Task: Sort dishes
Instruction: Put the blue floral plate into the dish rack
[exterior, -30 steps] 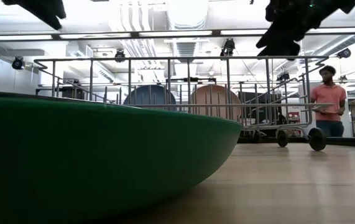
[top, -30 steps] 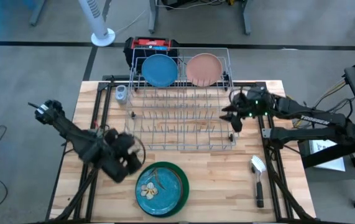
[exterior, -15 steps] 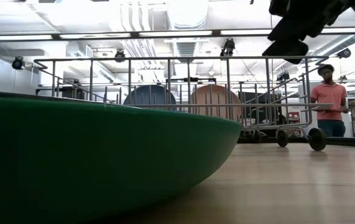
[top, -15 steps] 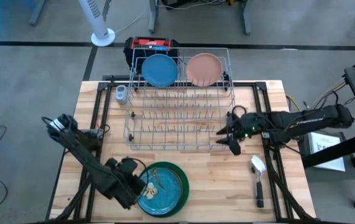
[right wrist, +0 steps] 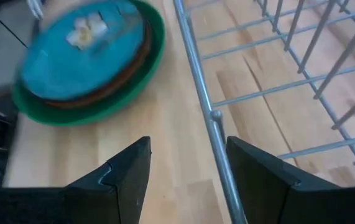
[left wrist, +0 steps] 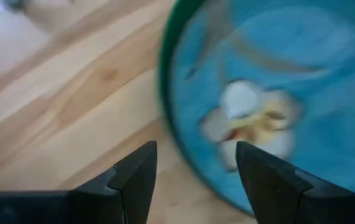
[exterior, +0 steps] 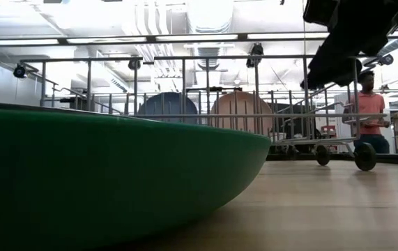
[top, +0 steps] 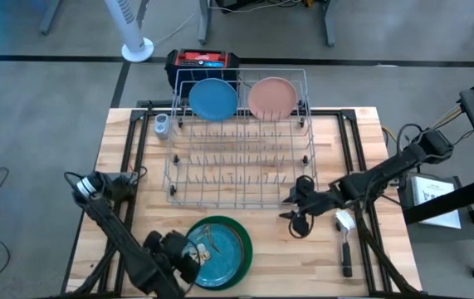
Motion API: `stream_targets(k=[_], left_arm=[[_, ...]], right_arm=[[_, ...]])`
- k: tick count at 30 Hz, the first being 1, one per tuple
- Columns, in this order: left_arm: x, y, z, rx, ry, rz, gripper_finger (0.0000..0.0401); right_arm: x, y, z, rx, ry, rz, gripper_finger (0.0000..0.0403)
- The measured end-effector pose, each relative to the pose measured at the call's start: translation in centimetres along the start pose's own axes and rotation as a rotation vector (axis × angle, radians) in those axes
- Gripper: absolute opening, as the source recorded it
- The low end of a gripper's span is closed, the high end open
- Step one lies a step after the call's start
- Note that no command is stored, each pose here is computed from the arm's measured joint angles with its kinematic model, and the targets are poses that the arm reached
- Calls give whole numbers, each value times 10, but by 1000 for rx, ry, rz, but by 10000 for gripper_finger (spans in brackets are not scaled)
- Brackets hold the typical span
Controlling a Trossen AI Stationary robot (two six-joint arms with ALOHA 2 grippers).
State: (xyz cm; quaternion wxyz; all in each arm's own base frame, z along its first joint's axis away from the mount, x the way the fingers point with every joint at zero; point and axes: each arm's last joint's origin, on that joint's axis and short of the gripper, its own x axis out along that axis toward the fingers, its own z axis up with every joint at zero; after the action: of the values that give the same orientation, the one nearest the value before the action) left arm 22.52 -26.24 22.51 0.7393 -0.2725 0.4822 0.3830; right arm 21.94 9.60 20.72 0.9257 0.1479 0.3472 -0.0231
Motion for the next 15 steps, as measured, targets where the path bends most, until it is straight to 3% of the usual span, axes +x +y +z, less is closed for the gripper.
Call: stream_targets(k=[8, 15], left_arm=[[-27, -22, -10, 9, -134, 72, 208], [-28, -55, -23, 46, -121, 20, 208]], right_arm=[[6, 4, -3, 13, 41, -35, 201], [-9, 2, 2, -4, 8, -10, 201]])
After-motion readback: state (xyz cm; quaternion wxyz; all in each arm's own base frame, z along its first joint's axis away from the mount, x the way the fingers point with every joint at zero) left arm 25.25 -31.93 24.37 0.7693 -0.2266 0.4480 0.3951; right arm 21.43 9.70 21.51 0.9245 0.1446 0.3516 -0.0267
